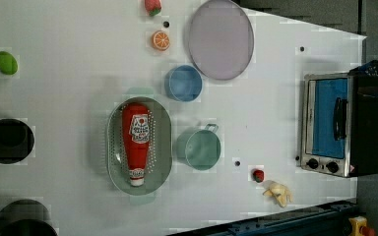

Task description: Pick ketchup from strainer and place it on the table

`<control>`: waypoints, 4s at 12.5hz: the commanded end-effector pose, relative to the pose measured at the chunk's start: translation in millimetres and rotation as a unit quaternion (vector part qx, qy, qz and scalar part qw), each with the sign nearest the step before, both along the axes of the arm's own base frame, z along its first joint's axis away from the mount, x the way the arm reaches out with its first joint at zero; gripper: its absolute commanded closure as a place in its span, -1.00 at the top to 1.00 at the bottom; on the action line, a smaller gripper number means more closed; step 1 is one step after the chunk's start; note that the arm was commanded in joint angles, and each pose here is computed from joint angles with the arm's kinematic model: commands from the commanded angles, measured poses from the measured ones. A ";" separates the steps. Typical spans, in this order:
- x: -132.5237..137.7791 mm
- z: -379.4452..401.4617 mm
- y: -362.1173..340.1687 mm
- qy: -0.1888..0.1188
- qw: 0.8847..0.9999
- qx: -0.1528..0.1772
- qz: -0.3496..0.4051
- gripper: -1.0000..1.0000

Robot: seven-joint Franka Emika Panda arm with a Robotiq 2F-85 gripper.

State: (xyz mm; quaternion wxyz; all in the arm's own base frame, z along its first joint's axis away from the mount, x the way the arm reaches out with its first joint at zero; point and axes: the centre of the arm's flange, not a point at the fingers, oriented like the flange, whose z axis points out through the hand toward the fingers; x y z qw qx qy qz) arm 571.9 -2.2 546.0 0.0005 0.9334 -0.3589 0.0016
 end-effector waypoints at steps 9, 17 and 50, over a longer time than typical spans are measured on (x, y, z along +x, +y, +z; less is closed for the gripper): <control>-59.4 12.4 168.2 0.013 0.987 -0.005 0.158 1.00; -114.6 -97.7 360.1 0.051 0.948 0.027 0.314 1.00; -122.5 -186.6 401.0 -0.023 0.962 0.028 0.269 0.21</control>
